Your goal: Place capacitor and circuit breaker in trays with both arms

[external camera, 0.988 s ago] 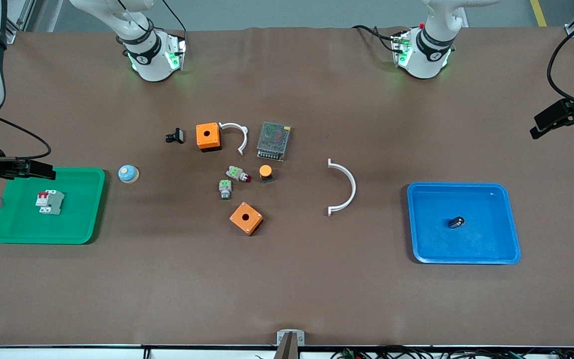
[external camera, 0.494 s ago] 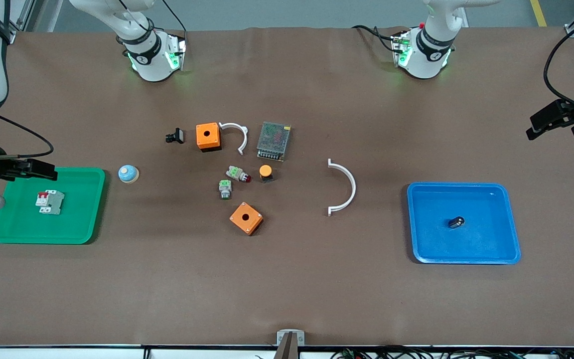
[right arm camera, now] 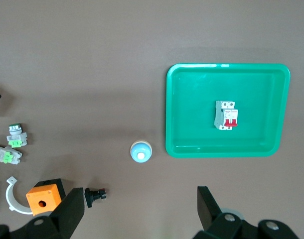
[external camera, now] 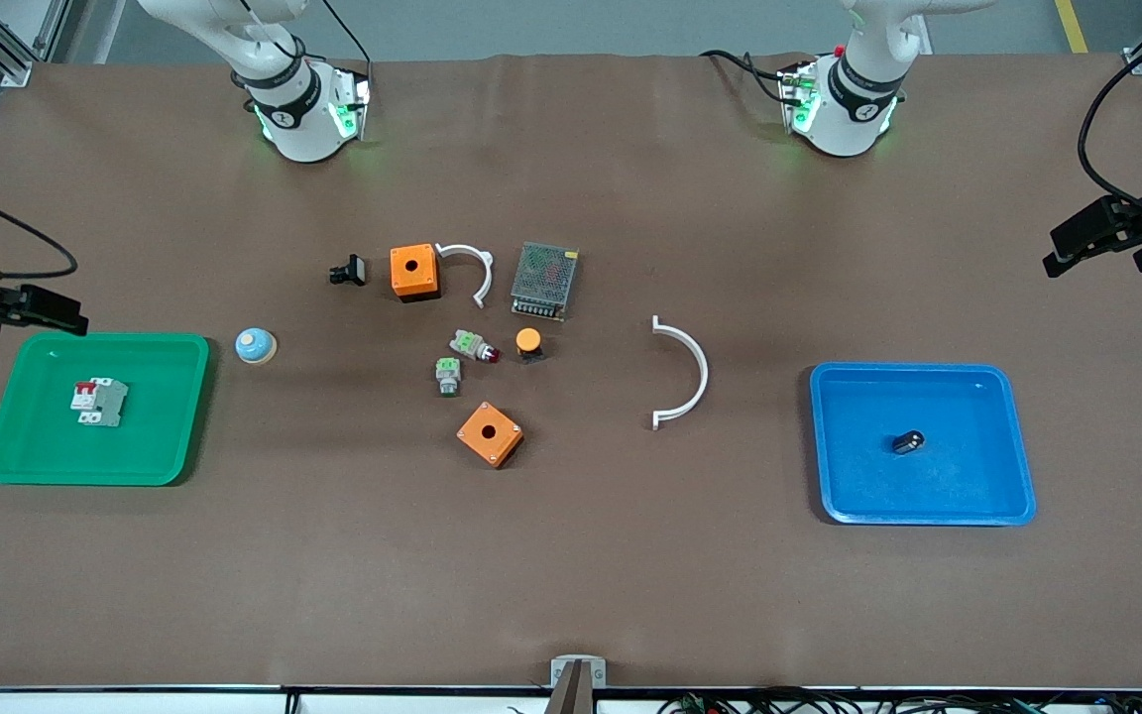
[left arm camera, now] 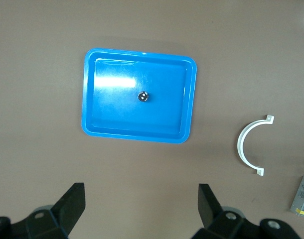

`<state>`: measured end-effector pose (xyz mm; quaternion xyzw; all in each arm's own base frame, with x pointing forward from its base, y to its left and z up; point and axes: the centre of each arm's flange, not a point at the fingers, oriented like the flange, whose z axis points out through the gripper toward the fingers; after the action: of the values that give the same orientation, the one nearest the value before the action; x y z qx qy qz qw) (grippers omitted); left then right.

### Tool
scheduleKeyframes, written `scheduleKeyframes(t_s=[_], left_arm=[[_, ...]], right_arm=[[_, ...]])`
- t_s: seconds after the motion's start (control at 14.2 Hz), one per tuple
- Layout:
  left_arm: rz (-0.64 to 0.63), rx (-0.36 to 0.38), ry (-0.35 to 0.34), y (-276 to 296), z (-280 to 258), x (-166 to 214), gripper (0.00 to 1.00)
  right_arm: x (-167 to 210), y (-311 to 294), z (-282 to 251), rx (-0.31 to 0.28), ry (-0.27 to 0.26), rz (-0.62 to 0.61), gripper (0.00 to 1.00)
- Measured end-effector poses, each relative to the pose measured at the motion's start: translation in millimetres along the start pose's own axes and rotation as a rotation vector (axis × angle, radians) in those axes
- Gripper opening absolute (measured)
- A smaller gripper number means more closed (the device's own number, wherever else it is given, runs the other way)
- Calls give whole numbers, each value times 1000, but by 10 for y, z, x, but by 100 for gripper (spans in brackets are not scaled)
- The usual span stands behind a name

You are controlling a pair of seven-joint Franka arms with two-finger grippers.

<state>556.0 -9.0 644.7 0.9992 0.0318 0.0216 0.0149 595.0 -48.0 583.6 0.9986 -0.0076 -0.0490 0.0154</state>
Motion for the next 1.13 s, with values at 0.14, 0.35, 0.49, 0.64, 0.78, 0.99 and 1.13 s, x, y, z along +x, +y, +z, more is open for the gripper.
scheduleKeyframes(t_s=[0.14,0.35,0.49,0.64,0.78,0.99,1.13], left_arm=[[0,0,0,1,0,0,100],[1,0,0,4,0,-1,100],[1,0,-1,5,1,-1,100],[1,0,-1,5,1,-1,100],[1,0,-1,5,1,-1,100],[1,0,-1,5,1,-1,100],[1,0,-1,5,1,-1,100]], right_arm=[[-142,6,-66,4,7,0,100],[-335,14,-176,8,23,1,100],[-460,20,-268,11,38,1,100],[-556,24,-348,12,53,1,100],[-625,27,-397,13,63,1,100],[-688,29,-455,14,77,1,100],[-708,30,-462,15,81,1,100]])
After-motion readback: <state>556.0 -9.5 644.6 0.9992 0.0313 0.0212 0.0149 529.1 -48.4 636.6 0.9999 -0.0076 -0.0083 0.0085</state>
